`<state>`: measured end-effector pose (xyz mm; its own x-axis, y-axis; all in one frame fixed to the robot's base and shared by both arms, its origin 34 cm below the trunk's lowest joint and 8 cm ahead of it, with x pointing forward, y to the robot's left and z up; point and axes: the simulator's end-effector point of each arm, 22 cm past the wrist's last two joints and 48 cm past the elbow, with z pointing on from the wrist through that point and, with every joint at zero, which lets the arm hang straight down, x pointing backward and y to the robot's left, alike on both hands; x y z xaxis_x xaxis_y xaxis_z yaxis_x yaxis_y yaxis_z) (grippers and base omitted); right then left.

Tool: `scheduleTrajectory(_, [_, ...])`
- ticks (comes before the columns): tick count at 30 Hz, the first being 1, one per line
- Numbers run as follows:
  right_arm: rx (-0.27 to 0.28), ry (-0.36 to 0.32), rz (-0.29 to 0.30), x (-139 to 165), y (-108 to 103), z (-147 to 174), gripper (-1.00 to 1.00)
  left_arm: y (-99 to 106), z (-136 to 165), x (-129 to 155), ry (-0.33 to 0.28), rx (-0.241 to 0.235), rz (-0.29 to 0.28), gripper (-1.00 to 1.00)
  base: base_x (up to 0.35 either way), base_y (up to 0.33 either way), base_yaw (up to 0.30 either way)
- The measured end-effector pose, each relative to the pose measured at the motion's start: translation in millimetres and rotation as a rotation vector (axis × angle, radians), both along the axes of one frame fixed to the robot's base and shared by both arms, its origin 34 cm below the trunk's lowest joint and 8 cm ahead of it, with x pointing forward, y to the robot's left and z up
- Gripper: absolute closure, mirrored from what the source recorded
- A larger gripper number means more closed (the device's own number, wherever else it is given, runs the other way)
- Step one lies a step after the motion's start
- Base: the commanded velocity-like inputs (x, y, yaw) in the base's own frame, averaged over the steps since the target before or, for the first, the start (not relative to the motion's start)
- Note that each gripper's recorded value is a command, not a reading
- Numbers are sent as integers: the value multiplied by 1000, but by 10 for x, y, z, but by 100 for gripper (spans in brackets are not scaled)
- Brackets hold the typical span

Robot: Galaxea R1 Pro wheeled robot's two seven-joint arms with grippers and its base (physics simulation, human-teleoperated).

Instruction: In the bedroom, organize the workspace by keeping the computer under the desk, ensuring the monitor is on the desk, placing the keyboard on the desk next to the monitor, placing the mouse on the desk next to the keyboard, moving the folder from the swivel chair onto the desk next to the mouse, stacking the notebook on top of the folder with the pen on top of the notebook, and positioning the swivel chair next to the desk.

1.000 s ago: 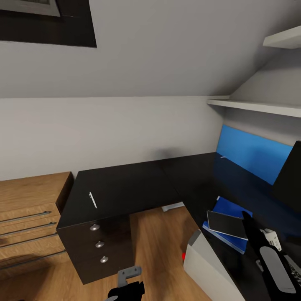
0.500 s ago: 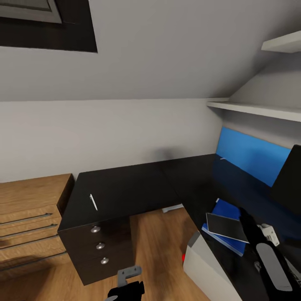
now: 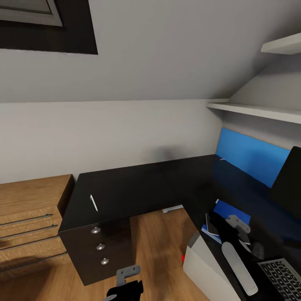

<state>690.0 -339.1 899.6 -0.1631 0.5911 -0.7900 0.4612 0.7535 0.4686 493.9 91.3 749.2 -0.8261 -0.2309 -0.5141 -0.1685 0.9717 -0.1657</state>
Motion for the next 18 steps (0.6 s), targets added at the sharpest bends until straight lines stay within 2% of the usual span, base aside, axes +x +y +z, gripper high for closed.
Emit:
scheduleTrajectory(6, [-55, 21, 47, 1, 106, 4, -100, 14, -2, 4, -1, 2, 1, -100, 0, 0, 0])
scheduleTrajectory(9, [-99, 69, 112, -14, 201, -21, -100, 15, 1, 6, -2, 3, 1, -100, 0, 0, 0])
scheduleTrajectory(13, [-175, 178, 228, -86, 352, -100, -100, 22, 2, 9, -4, 5, 1, -100, 0, 0, 0])
scheduleTrajectory(15, [-213, 204, 273, -104, 430, -53, -100, 26, 2, 11, -5, 5, 1, -100, 0, 0, 0])
scheduleTrajectory(18, [-226, 183, 306, -86, 543, 94, -100, 29, 3, 13, -5, 6, 2, -100, 0, 0, 0])
